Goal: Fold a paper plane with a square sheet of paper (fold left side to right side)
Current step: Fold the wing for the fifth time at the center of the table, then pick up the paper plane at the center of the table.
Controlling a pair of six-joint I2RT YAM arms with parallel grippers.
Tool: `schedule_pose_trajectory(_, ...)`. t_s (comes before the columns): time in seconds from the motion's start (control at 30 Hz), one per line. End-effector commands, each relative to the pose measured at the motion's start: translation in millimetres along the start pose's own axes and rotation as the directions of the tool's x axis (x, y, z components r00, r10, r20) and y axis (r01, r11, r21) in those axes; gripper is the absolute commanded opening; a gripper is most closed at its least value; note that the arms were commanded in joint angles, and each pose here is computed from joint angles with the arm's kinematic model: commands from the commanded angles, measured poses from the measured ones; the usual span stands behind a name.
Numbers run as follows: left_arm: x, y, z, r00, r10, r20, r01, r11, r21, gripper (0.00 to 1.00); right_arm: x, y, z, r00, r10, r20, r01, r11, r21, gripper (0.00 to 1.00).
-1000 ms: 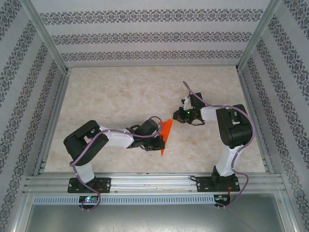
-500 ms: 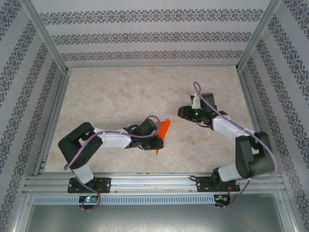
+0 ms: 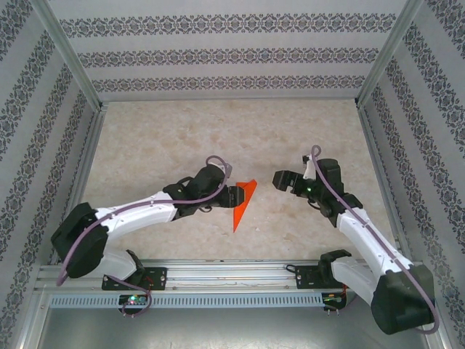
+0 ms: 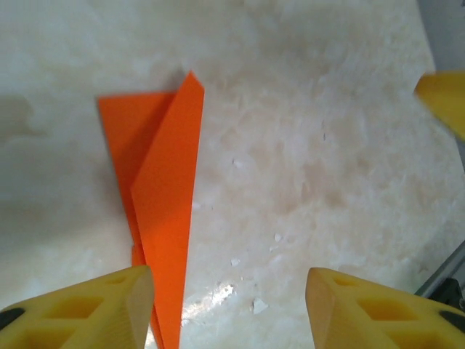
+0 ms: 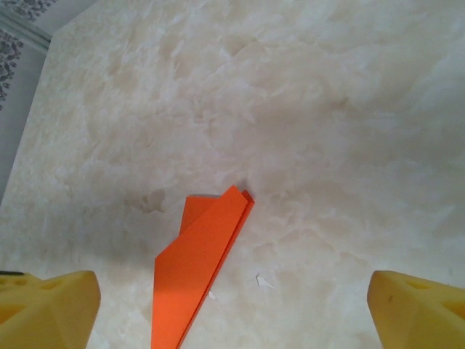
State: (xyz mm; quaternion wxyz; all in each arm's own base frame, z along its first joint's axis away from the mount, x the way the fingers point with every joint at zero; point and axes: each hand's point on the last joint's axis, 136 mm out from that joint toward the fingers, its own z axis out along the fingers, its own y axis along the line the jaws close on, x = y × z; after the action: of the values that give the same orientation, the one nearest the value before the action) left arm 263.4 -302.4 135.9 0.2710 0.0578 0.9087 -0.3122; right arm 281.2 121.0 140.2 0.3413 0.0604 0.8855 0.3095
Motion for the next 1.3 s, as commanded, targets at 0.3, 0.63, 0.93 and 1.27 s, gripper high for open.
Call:
schedule_pose_trajectory(0.3,-16.7,19.7,-33.7,0.988,0.06,0.14,-0.054,0.998,-0.042,0.71,40.2,-18.8,-19.1,0.996,0.065,-0.062,-0.061,0.996,0.069,0.98)
schedule_pose_trajectory(0.63,-17.0,35.9,-35.3,0.984,0.022,0.176,-0.011,0.998,-0.06,0.74,67.4,-10.5,-17.3,0.981,-0.023,-0.193,0.06,0.98,0.19,0.98)
schedule_pose_trajectory(0.93,-14.7,61.4,-46.5,0.974,-0.008,0.228,0.036,0.992,-0.122,0.76,92.9,10.6,8.9,0.933,-0.094,-0.347,0.2,0.938,0.283,0.96)
schedule_pose_trajectory(1.27,-13.3,92.1,-73.0,0.95,-0.028,0.311,0.091,0.977,-0.193,0.81,117.0,56.7,65.1,0.876,-0.17,-0.452,0.321,0.904,0.282,0.96)
